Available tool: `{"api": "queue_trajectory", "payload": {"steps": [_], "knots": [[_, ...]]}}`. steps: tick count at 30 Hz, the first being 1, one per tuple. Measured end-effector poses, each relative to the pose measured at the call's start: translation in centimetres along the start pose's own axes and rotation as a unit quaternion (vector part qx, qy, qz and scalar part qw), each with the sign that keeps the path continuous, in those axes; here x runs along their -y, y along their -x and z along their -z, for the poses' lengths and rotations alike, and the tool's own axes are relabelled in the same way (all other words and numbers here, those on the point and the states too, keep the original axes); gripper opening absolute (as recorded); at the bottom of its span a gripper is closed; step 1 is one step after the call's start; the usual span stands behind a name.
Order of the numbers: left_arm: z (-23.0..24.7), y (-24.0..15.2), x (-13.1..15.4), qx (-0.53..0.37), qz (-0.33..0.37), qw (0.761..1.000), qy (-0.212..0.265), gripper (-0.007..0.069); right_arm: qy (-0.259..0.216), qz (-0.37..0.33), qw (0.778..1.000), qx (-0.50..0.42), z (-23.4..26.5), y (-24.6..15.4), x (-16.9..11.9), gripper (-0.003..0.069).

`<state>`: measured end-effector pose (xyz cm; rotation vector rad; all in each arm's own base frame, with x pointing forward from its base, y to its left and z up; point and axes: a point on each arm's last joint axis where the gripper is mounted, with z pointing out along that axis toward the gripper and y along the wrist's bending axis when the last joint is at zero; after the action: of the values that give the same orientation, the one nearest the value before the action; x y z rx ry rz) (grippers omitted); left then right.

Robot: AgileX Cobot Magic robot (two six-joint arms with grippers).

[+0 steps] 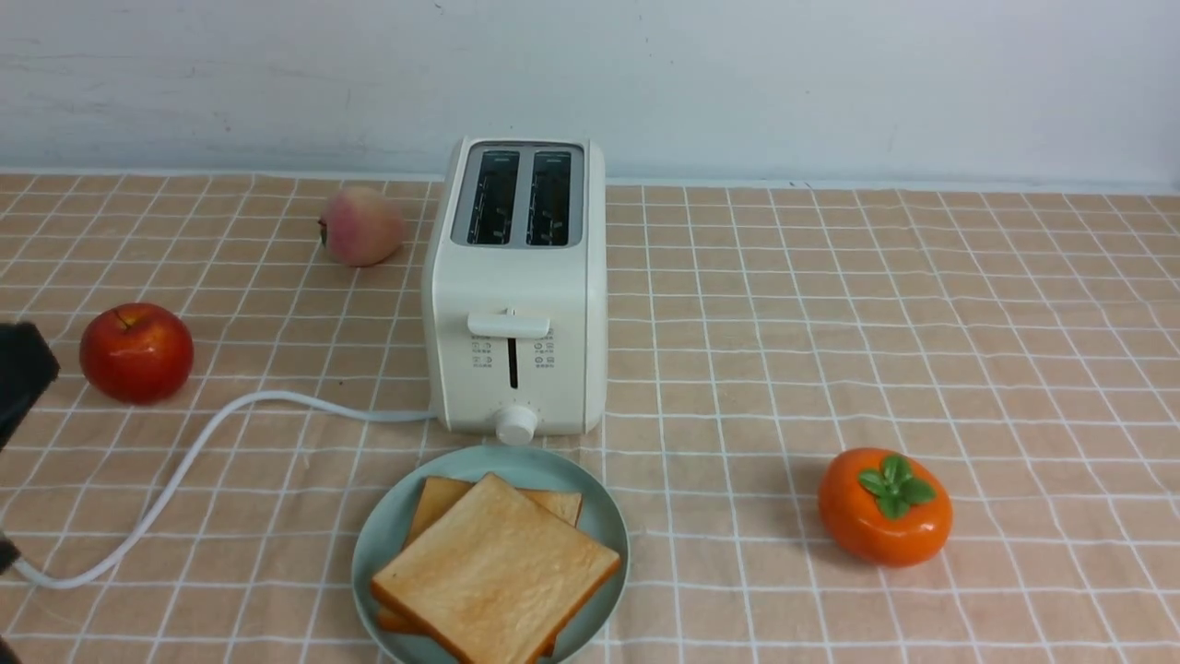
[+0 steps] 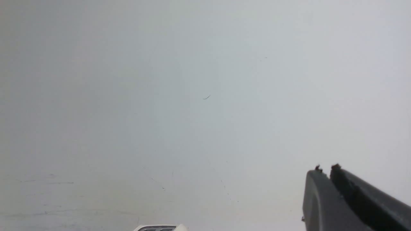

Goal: Take toasted bread from bread machine on light coffee tablecloth place on plate.

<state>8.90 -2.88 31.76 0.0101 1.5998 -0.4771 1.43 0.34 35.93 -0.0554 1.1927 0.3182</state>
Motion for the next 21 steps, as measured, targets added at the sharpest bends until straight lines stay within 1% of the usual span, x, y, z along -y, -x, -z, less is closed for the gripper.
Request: {"api": "queue_trajectory", "payload": {"steps": [1,5,6,7,8,9,10,13,15,21], "knots": [[0.5,-1.0,-0.4,-0.002,0.008,1.0,-0.005,0.0024,0.0,0.001,1.0,-0.001,0.0,0.0,0.0,0.0047],[2.1,-5.5,-2.5,0.002,0.049,0.997,0.054,0.0029,0.0,0.001,1.0,-0.001,0.0,0.0,0.0,0.005],[2.1,-5.8,-2.6,-0.002,0.051,0.997,0.058,0.0029,0.0,0.001,1.0,-0.001,0.0,0.0,0.0,0.005],[2.7,-8.3,-3.6,-0.003,0.064,0.994,0.083,0.0028,0.0,0.001,1.0,-0.001,0.0,0.0,0.0,0.0051],[3.0,-9.7,-4.2,-0.004,0.069,0.993,0.097,0.0028,0.0,0.001,1.0,-0.001,0.0,0.0,0.0,0.0052],[3.1,-9.6,-4.2,0.0,0.07,0.993,0.098,0.0028,0.0,0.001,1.0,-0.001,0.0,0.0,0.0,0.0052],[3.4,-11.4,-4.8,-0.008,0.076,0.99,0.116,0.003,0.0,0.001,1.0,-0.001,0.0,0.0,0.0,0.0055],[3.9,-13.0,-5.4,-0.061,0.07,0.984,0.15,0.0036,0.0,0.001,1.0,-0.002,0.0,-0.1,0.0,0.0057],[4.1,-13.7,-5.6,-0.094,0.064,0.98,0.162,0.0036,0.0,0.001,1.0,-0.002,0.0,-0.1,0.0,0.0059],[4.2,-13.9,-5.6,-0.105,0.06,0.979,0.167,0.0039,0.0,0.001,1.0,-0.003,0.0,-0.1,0.0,0.007]]}}
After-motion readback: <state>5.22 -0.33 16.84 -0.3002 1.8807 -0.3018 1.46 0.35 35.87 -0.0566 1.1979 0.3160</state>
